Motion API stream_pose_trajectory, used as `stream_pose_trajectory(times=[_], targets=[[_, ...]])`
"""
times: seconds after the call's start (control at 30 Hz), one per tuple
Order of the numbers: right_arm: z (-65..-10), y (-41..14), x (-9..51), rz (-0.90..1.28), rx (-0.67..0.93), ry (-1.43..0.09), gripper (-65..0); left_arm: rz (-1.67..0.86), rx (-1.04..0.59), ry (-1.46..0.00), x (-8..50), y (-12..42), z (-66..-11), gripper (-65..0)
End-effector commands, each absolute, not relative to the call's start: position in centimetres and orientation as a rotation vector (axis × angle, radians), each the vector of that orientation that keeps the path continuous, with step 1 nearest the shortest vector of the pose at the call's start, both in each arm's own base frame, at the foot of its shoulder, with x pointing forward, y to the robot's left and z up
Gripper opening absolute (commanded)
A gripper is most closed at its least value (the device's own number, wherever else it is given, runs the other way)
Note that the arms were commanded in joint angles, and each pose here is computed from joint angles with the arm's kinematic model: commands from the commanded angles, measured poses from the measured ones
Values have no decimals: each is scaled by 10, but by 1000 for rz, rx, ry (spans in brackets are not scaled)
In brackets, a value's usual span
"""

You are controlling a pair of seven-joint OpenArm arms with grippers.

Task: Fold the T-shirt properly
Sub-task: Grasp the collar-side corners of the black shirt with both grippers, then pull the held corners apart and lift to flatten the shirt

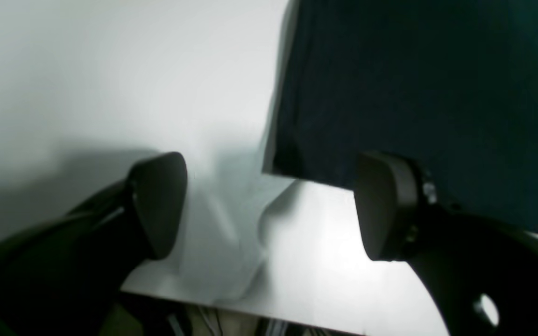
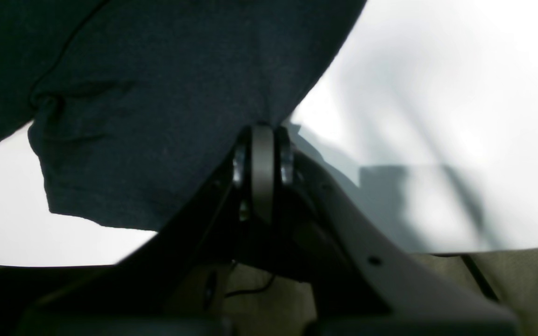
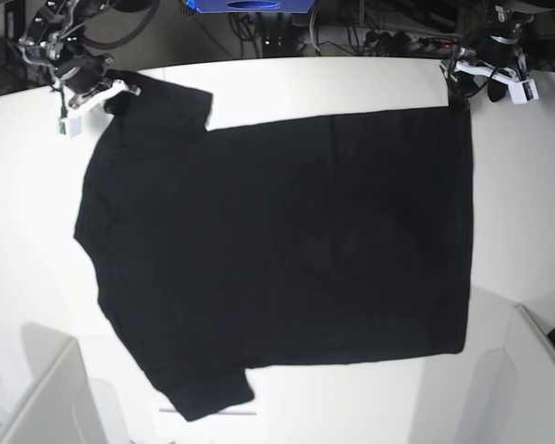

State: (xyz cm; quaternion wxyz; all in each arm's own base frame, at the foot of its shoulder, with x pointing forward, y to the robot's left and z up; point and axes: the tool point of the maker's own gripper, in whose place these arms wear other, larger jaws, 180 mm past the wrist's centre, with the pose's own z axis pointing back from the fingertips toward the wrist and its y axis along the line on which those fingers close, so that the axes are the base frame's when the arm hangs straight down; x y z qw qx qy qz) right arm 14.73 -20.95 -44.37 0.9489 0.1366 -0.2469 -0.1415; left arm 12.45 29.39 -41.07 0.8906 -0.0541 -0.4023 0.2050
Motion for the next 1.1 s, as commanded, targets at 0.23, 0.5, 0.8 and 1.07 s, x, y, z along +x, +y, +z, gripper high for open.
stream_pose_trajectory(times=[0.23, 0.5, 0.8, 1.07], targets=[[-448, -211, 138, -272, 259, -452, -650, 431, -158, -806, 144, 290, -417, -110], [-448, -211, 138, -270, 258, -453, -650, 454, -214, -751, 158, 275, -431, -290], [-444, -221, 138, -266, 233, -463, -650, 474, -216, -724, 153, 277, -441, -650], [-448, -219, 128, -262, 233, -436, -650, 418, -173, -746, 151, 287, -423, -650]])
